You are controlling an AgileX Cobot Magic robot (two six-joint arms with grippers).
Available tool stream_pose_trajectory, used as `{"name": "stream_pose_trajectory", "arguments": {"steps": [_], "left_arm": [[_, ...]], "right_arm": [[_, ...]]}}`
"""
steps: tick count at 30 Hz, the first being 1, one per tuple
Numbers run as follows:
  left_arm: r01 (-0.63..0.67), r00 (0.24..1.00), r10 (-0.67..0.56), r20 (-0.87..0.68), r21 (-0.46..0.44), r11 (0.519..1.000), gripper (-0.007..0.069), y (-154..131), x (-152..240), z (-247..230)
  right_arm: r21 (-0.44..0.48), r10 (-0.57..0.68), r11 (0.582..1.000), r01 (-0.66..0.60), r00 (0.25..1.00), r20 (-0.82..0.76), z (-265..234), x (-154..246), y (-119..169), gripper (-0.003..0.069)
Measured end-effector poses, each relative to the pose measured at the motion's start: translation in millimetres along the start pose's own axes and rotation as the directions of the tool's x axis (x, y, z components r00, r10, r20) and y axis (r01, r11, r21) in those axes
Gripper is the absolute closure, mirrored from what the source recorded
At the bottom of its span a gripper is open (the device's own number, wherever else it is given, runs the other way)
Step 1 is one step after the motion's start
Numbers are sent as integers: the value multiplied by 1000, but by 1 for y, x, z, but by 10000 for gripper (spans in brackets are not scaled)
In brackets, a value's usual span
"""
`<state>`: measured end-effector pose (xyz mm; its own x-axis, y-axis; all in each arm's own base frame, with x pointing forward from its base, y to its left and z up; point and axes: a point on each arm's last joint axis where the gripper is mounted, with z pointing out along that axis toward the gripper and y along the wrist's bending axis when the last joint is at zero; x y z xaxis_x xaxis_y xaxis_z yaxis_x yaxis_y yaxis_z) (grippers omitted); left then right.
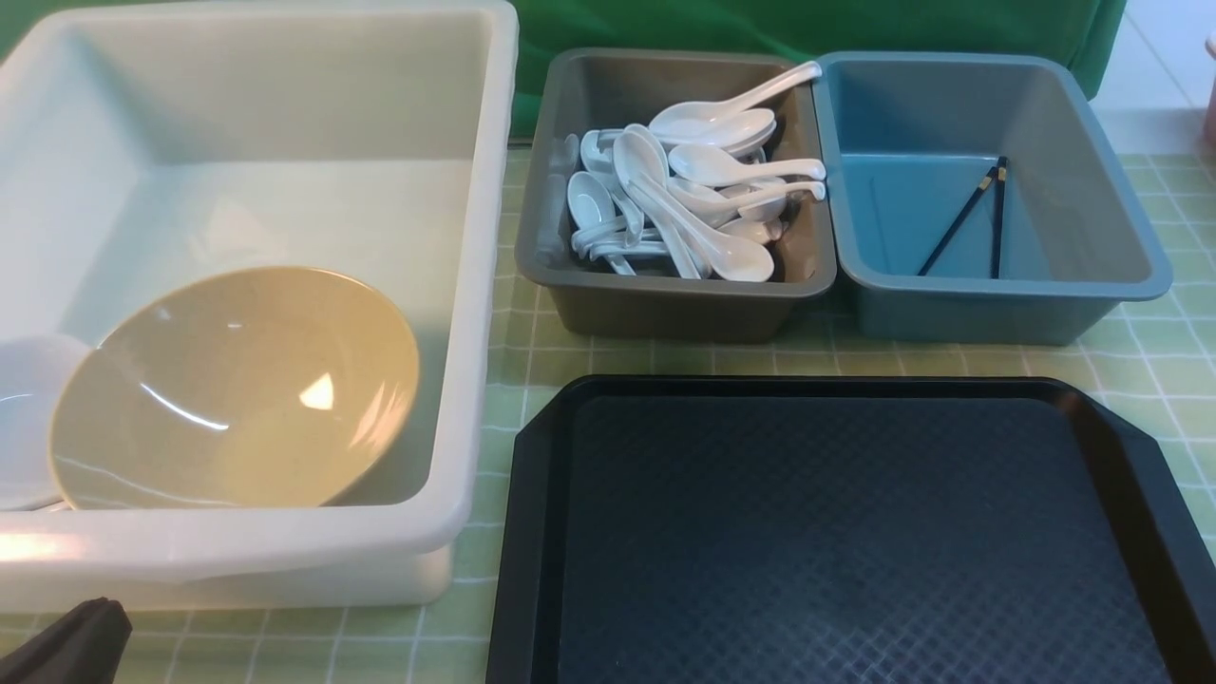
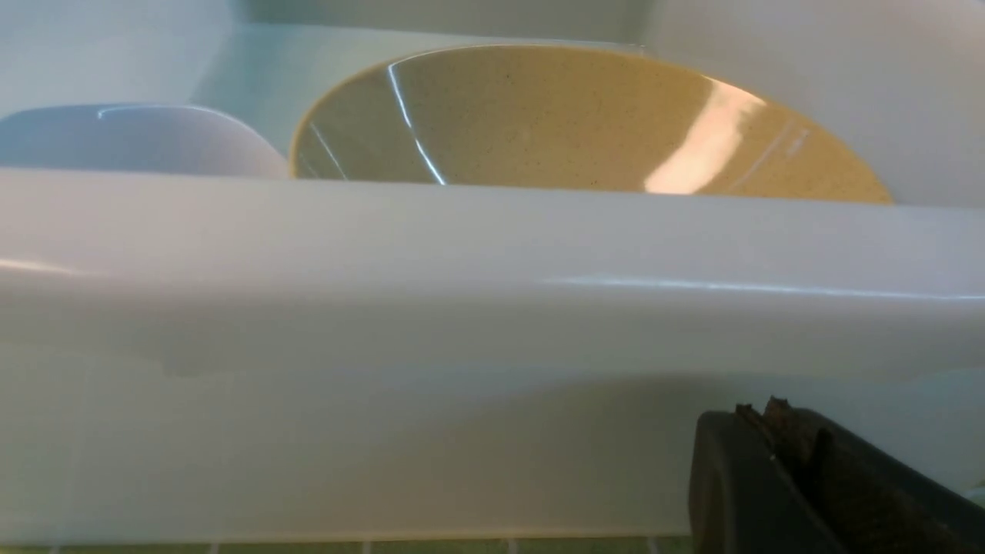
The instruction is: On green table put chopsticks spoon bowls plates into blue grey white boxes.
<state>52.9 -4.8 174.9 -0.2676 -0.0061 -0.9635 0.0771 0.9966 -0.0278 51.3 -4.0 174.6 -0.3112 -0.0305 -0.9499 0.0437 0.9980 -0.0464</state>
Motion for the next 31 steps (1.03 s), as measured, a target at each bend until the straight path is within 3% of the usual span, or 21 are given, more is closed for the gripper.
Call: {"name": "stream_pose_trajectory", "arguments": {"steps": [31], "left_arm": [[0, 1000, 0, 17, 0, 1000, 627, 0, -1, 0]], "right_arm": [[0, 0, 1000, 0, 1000, 0, 0, 0, 0, 445]]}}
